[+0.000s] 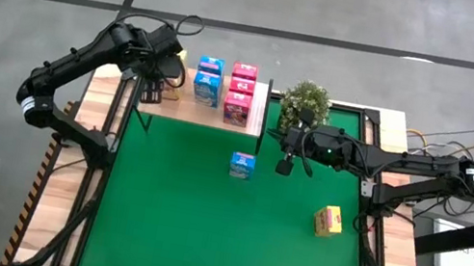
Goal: Stack cereal on shelf
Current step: Put the left yellow cereal box on the shelf aligned with the other yellow cereal box
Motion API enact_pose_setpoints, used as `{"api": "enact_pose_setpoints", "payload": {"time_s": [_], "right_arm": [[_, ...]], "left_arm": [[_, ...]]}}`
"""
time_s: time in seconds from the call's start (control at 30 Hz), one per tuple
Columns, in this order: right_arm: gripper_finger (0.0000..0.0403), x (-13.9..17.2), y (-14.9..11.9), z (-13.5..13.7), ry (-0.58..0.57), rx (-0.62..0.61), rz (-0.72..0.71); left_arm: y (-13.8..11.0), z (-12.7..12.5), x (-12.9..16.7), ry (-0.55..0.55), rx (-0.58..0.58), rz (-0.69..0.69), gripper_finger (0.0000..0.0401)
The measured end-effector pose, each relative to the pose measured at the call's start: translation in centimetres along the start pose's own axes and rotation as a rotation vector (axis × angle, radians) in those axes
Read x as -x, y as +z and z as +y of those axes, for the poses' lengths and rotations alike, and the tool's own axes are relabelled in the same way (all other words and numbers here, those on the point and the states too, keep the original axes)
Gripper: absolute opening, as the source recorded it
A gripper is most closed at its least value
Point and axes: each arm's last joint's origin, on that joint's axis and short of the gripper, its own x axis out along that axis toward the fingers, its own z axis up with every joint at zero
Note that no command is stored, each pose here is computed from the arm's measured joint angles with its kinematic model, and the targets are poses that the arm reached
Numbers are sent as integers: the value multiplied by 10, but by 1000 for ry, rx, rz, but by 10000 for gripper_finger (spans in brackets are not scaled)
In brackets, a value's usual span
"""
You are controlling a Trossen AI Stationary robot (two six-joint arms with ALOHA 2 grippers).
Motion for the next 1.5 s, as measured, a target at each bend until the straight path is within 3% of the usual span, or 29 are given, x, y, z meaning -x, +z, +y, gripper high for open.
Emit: {"api": "enact_pose_setpoints", "payload": {"time_s": [0.23, 0.63, 1.07, 1.5], "right_arm": [[12, 0, 0, 0, 0, 0, 0], [12, 0, 0, 0, 0, 0, 0], [12, 0, 0, 0, 0, 0, 0], [12, 0, 0, 0, -1, 2, -1]], "left_arm": [[0, 0, 0, 11, -3, 7, 188], [2, 2, 0, 39, -3, -4, 242], [-4, -2, 12, 110, -29, -9, 247], [-16, -12, 41, 151, 145, -178, 247]]}}
